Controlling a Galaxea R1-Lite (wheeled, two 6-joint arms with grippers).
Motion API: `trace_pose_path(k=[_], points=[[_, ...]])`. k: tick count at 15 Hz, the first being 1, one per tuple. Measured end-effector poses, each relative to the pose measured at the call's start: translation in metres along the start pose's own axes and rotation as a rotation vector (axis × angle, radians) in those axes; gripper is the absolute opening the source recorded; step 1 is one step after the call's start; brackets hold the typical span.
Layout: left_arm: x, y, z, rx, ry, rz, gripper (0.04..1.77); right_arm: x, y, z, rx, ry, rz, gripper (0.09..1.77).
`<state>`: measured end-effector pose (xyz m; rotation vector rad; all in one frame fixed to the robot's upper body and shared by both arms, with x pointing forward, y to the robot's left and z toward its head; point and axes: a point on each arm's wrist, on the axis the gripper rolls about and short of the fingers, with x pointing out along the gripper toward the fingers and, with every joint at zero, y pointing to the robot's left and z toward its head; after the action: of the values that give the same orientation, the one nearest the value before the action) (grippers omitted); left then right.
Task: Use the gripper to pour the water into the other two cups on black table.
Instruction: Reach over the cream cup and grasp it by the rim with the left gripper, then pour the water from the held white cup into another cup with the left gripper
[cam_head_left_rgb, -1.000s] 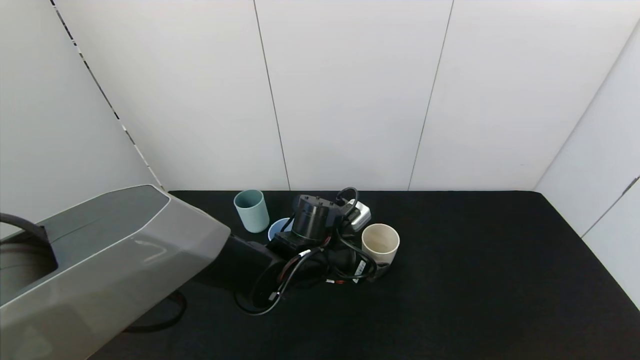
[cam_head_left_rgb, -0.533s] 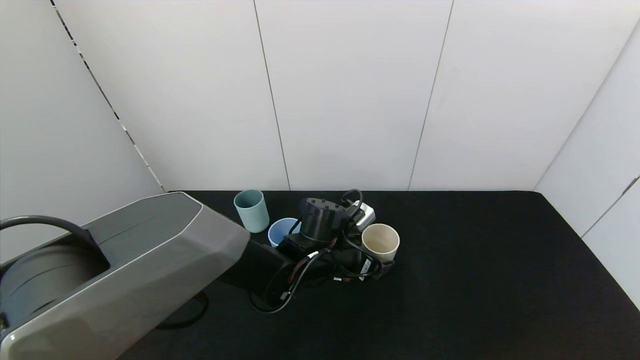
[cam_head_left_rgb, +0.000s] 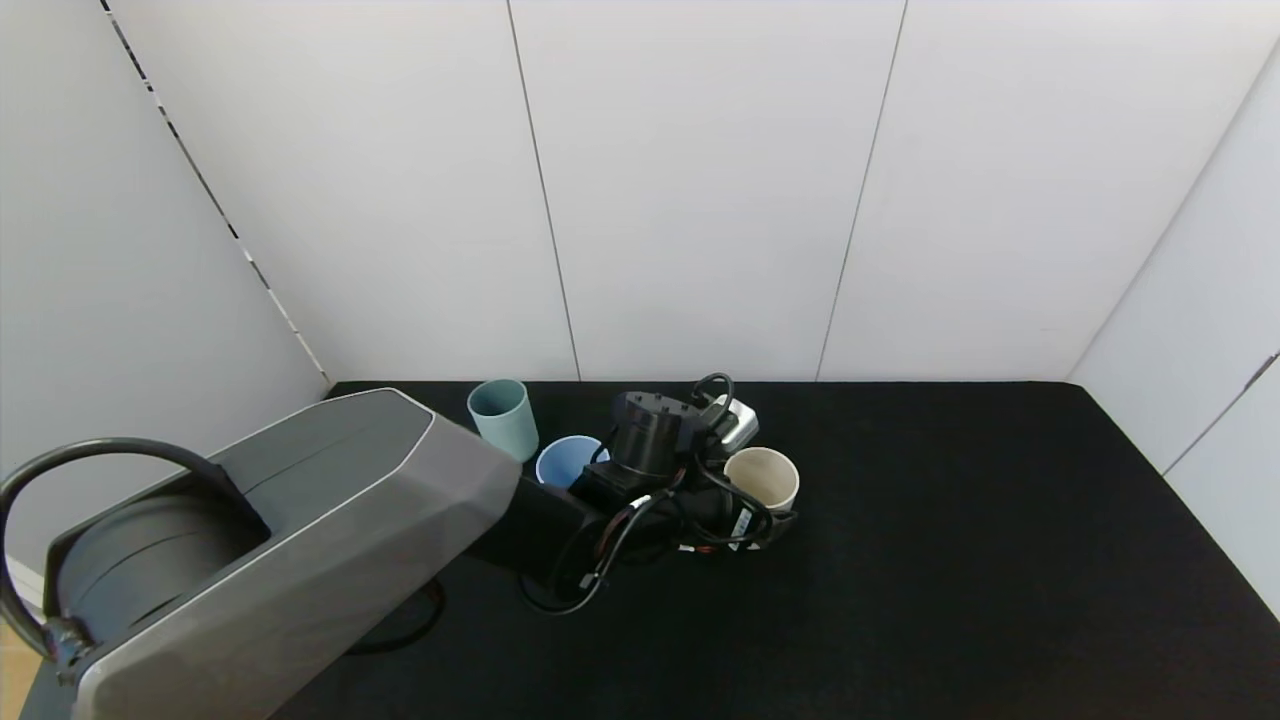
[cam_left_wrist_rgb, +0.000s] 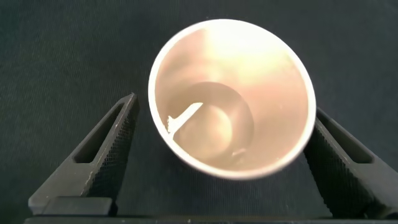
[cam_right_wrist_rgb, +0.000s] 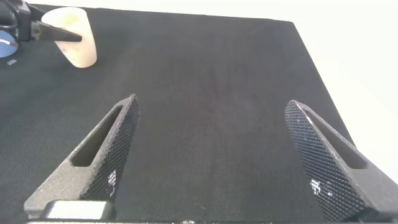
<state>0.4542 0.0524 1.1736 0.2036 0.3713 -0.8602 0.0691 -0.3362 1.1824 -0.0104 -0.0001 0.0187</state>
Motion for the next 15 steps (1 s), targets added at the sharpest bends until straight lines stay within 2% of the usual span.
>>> trace_pose_path(k=[10, 12, 13, 15], points=[[0.0101, 0.0017, -0.0003, 0.004, -0.012, -0.013, 1.72, 0.0, 0.0, 0.0, 0.0, 0.0, 0.0, 1.71], [0.0107, 0.0017, -0.0009, 0.004, -0.012, -0.013, 1.39, 0.0, 0.0, 0.0, 0.0, 0.0, 0.0, 1.71], [0.0107, 0.002, -0.0007, 0.004, -0.014, -0.012, 1.31, 0.0, 0.0, 0.0, 0.0, 0.0, 0.0, 1.71], [0.0109, 0.002, -0.0011, 0.004, -0.014, -0.012, 1.28, 0.0, 0.0, 0.0, 0.0, 0.0, 0.0, 1.71]])
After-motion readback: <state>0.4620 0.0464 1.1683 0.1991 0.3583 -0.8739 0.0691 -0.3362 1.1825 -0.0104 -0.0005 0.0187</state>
